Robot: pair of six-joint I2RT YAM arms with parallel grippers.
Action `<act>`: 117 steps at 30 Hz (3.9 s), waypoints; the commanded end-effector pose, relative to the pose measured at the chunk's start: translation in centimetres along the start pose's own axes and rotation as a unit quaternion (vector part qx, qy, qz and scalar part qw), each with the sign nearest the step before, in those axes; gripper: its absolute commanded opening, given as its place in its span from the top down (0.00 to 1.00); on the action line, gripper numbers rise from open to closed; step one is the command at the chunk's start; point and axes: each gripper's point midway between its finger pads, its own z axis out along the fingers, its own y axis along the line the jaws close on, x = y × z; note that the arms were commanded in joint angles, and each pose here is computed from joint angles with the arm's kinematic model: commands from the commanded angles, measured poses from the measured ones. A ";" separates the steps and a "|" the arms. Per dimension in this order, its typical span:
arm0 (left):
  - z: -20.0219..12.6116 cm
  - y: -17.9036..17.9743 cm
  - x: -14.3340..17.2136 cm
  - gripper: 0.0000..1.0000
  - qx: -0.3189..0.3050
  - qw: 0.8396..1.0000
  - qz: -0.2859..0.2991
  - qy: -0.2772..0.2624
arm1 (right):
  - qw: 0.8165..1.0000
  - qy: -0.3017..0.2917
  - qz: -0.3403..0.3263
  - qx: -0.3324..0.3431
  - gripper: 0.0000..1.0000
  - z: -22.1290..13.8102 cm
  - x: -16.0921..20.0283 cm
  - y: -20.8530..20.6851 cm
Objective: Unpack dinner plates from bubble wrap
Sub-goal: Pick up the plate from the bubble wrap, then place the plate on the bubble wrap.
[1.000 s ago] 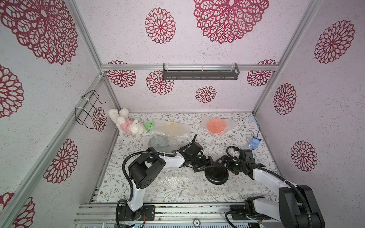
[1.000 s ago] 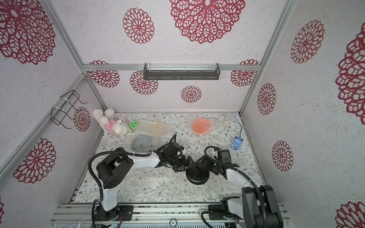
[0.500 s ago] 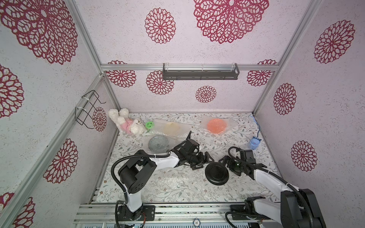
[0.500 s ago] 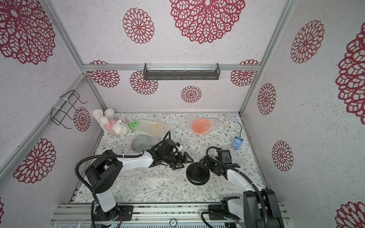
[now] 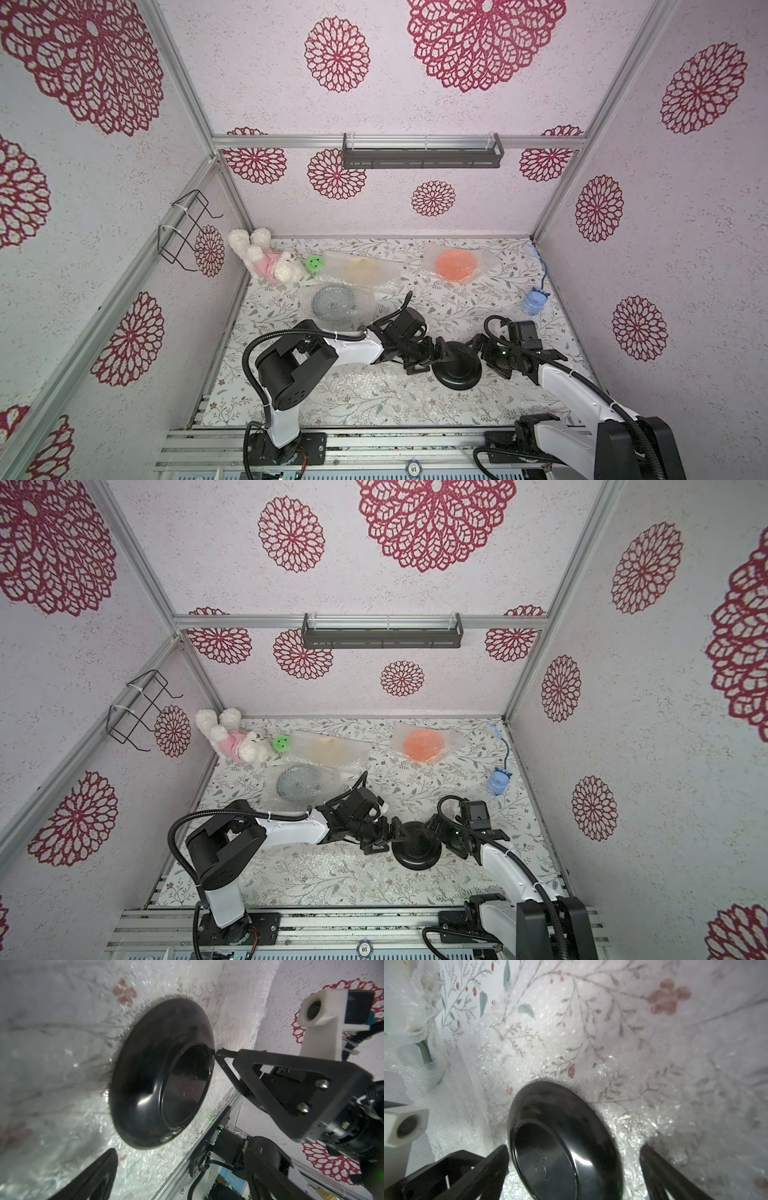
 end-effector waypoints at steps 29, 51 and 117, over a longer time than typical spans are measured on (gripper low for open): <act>-1.7 -6.5 -2.9 0.03 0.161 0.985 0.009 -0.055 | 0.999 0.037 0.019 -0.001 0.01 1.8 2.2 -1.6; -2.4 -9.4 -5.1 0.03 0.237 0.964 0.039 -0.115 | 0.999 0.038 0.017 0.013 0.01 2.4 2.2 -2.3; -11.9 -3.1 -6.9 1.00 -0.415 0.714 0.539 -0.165 | 0.994 -0.072 -0.006 -0.078 0.01 -3.2 -8.3 4.6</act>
